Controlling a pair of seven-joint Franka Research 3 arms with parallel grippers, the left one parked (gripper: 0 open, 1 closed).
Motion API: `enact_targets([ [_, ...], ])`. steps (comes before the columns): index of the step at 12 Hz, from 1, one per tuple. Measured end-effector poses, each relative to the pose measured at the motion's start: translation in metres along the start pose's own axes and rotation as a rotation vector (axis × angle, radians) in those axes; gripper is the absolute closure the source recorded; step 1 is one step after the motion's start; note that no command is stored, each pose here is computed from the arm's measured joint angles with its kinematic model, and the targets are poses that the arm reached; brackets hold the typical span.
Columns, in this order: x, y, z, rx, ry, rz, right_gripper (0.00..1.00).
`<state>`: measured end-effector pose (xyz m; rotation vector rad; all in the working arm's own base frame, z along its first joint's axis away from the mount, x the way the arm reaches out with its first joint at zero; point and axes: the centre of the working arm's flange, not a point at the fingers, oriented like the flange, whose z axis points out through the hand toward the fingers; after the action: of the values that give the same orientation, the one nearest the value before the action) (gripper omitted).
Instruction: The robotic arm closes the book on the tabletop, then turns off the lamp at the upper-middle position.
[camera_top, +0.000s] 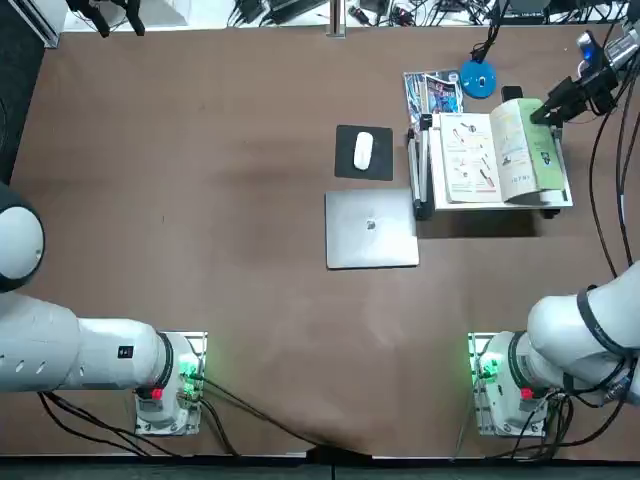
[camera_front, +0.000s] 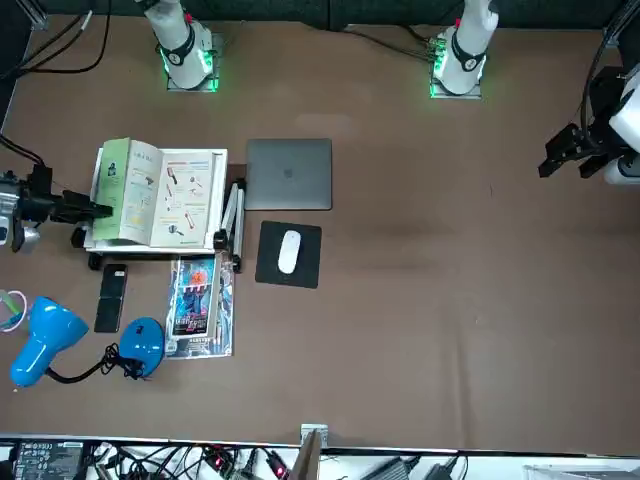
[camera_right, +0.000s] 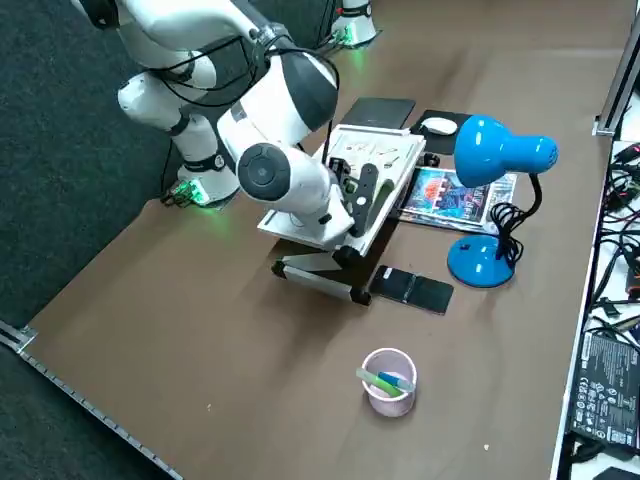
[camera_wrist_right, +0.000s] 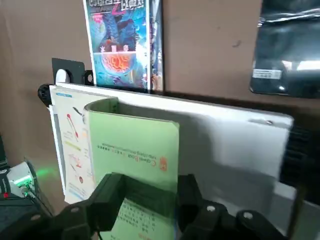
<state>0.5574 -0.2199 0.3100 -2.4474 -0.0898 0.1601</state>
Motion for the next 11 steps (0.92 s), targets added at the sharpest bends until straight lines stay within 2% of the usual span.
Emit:
enact_targets([
  [2, 0.007, -0.012, 0.006, 0.002, -0.008, -0.019, 0.39],
  [3, 0.01, -0.02, 0.007, -0.001, -0.011, -0.027, 0.42],
  [5, 0.017, -0.043, 0.007, -0.003, -0.02, -0.013, 0.65],
  [6, 0.019, -0.055, 0.005, -0.007, -0.024, -0.006, 0.66],
  [8, 0.021, -0.075, 0.001, -0.015, -0.026, -0.007, 0.78],
  [9, 0.022, -0.08, 0.0, -0.017, -0.027, -0.007, 0.78],
  [11, 0.023, -0.085, 0.001, -0.018, -0.031, -0.004, 0.86],
])
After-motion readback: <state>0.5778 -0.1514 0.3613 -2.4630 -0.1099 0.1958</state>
